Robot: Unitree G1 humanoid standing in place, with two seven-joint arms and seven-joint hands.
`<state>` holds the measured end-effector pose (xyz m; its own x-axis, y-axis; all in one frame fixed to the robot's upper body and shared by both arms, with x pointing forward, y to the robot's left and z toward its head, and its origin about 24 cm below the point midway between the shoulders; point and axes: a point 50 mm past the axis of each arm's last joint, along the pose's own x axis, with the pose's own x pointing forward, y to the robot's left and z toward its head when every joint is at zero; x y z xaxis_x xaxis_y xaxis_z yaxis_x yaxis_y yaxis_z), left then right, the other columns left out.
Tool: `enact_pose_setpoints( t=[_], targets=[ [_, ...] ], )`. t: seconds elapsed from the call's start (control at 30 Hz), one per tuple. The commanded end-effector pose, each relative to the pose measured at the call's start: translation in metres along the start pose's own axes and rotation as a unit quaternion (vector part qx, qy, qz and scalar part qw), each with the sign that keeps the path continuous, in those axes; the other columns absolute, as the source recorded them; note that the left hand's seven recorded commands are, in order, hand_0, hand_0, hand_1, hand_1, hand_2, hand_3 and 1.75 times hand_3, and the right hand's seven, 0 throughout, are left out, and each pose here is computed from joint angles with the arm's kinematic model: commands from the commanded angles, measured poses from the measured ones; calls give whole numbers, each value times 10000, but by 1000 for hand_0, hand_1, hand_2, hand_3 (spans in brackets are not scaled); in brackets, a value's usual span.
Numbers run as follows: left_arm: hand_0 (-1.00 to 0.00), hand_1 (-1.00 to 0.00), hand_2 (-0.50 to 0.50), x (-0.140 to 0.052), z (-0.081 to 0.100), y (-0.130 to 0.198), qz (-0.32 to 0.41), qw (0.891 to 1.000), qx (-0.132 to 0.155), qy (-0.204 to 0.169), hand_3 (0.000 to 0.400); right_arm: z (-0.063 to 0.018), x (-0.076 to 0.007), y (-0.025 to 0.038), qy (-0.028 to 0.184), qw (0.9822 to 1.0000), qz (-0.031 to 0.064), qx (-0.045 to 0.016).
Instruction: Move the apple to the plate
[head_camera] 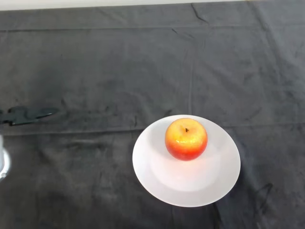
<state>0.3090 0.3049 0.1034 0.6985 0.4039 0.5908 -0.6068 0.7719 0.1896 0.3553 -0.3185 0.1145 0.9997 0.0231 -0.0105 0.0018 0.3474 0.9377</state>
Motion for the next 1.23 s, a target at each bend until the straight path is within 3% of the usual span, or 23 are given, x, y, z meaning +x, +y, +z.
enact_pose_setpoints(
  t=[0.03, 0.8, 1.23],
  targets=[
    [0, 0, 0, -40, -132, 357, 341, 9983, 369, 311, 0, 61, -86, -114, -97, 9998, -161, 26],
    [0, 0, 0, -146, -352, 941, 2129, 9668, -363, 1368, 0, 60, -86, -114, -98, 9998, -163, 19],
    [0, 0, 0, -330, -522, 1224, 3112, 9227, -927, 2078, 0, 60, -86, -115, -98, 9998, -164, 17]
  ],
)
